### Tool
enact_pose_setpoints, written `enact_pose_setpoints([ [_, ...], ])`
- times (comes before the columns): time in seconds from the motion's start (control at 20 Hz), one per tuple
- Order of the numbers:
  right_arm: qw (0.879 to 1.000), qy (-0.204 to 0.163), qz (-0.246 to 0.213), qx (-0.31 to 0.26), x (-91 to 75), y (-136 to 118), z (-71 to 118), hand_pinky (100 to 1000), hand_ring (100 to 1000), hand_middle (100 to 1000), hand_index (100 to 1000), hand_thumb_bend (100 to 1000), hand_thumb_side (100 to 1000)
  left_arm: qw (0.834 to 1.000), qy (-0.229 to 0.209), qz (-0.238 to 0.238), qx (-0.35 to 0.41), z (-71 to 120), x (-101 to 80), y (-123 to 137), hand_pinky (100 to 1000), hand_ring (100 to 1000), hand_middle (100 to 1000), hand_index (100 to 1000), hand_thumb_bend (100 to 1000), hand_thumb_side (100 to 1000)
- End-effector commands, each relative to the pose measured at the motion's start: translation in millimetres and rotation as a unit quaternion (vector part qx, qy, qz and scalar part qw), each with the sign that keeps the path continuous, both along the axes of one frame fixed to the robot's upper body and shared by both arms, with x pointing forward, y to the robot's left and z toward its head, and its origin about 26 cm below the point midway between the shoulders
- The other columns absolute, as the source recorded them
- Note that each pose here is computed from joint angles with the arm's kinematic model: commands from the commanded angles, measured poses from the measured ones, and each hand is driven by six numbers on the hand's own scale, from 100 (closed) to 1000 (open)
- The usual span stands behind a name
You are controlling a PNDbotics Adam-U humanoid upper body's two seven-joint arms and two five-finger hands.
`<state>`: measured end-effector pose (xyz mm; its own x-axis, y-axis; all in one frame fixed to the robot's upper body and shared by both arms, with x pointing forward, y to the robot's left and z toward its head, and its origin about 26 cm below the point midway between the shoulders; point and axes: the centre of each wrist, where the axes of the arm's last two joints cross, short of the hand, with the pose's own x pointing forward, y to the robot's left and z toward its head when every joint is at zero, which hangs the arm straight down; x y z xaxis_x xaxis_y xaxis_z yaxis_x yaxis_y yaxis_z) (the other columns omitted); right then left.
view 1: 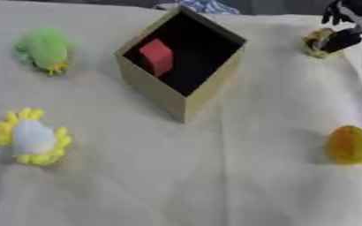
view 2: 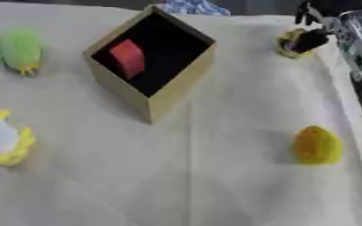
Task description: Pick up objects on the table and place them in the box.
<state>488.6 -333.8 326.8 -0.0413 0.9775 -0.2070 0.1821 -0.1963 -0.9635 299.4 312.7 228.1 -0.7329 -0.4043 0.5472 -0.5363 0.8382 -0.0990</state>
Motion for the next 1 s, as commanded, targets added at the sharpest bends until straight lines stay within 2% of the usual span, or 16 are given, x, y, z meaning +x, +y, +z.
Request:
enact_pose_setpoints([
  [0.05, 1.0, -0.025, 0.015, 0.0, -6.0, 2.1, 20.2, 774, 662, 540, 674, 420, 440, 1.0, -0.018, 0.004, 0.015, 9.9, -4.1, 2.4, 715, 622, 588, 752, 347, 536],
  [0.1, 1.0, -0.026, 0.016, -0.002, -6.5, 2.8, 21.4, 789, 692, 564, 694, 450, 466, 1.0, -0.019, 0.004, 0.015, 9.7, -4.0, 2.2, 715, 622, 588, 753, 347, 536],
  [0.15, 1.0, -0.026, 0.013, -0.007, -7.1, 2.4, 22.3, 812, 761, 635, 755, 458, 533, 1.0, -0.019, 0.005, 0.016, 9.6, -4.1, 2.3, 716, 622, 589, 753, 348, 536],
  [0.2, 1.0, -0.021, 0.006, -0.017, -7.8, 0.5, 22.7, 836, 832, 702, 800, 446, 661, 1.0, -0.018, 0.006, 0.016, 9.4, -4.2, 2.6, 716, 622, 589, 753, 348, 534],
  [0.25, 0.999, -0.017, -0.001, -0.027, -8.6, -1.0, 23.8, 846, 863, 737, 825, 436, 737, 1.0, -0.018, 0.006, 0.017, 9.2, -4.3, 2.9, 716, 622, 589, 753, 349, 533],
  [0.3, 0.999, -0.013, -0.009, -0.037, -9.7, -2.7, 25.3, 856, 897, 770, 851, 434, 765, 1.0, -0.018, 0.008, 0.017, 9.0, -4.5, 3.3, 716, 622, 589, 754, 350, 532],
  [0.4, 0.998, -0.006, -0.025, -0.057, -12.0, -5.8, 28.0, 869, 942, 829, 895, 434, 765, 1.0, -0.019, 0.009, 0.017, 8.9, -4.6, 3.6, 716, 622, 589, 755, 353, 528],
  [0.55, 0.996, -0.008, -0.043, -0.081, -14.5, -7.1, 31.1, 881, 953, 841, 908, 434, 765, 1.0, -0.019, 0.009, 0.018, 8.6, -4.6, 3.6, 716, 622, 590, 756, 355, 528],
  [0.9, 0.993, -0.034, -0.058, -0.099, -11.7, -8.7, 26.6, 852, 876, 751, 824, 434, 764, 1.0, -0.02, 0.007, 0.017, 8.9, -4.4, 3.2, 717, 623, 590, 756, 351, 527],
  [1.0, 0.993, -0.039, -0.056, -0.096, -10.4, -10.4, 24.1, 838, 870, 723, 793, 437, 733, 1.0, -0.021, 0.007, 0.017, 9.3, -4.4, 3.1, 716, 623, 590, 756, 350, 527],
])
